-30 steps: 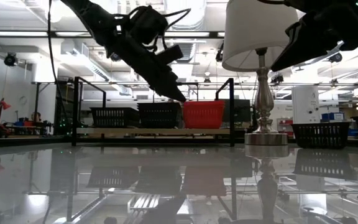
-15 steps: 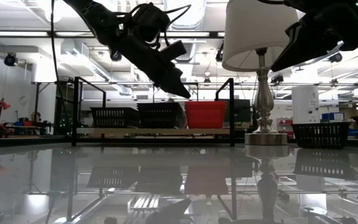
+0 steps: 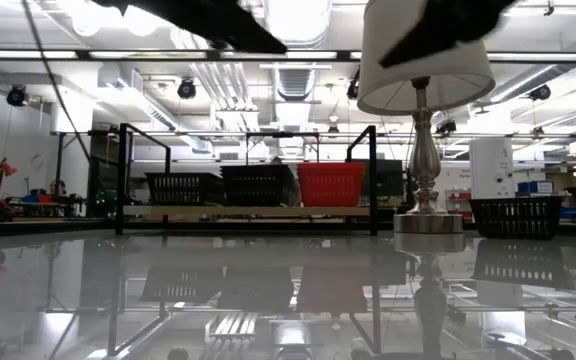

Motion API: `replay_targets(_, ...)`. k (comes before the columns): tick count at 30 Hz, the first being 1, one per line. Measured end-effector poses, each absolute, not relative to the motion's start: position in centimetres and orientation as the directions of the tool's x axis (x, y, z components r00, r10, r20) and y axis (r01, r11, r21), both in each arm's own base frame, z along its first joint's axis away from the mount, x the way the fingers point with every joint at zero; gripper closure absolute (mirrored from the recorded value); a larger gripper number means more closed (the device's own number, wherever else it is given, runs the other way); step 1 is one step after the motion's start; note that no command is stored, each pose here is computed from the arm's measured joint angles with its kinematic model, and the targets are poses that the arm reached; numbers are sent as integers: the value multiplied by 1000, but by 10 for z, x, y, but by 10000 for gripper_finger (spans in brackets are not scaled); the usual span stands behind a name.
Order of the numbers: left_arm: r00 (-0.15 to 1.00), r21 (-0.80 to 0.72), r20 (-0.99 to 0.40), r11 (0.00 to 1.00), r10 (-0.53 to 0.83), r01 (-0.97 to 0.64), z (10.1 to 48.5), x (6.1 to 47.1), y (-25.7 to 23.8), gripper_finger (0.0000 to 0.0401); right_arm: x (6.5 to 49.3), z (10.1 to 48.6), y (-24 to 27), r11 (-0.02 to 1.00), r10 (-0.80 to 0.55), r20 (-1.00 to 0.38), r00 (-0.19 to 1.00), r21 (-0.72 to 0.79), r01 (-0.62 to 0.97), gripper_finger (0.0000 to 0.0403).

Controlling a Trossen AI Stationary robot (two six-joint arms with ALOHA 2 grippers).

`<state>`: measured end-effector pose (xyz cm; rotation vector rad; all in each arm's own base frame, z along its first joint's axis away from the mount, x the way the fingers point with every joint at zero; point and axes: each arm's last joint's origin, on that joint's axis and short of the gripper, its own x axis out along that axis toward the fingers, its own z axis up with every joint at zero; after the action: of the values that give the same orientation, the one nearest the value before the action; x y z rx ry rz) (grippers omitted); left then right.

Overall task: Stack baskets on shelf by color
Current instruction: Adjust the red bins on the shelf

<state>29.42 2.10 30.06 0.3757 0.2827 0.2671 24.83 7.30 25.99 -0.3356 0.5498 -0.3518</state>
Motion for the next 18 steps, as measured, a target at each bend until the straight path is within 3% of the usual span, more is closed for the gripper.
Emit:
replay_targets(9,956,326,-59,911,286,-253,303,228,10,401,323,322,21,865,-472,-569,674,-448,227,394)
replay_targets(18,954,287,94,910,284,-299,295,187,10,401,404,369,-14,835,-543,-522,658,-422,354,394)
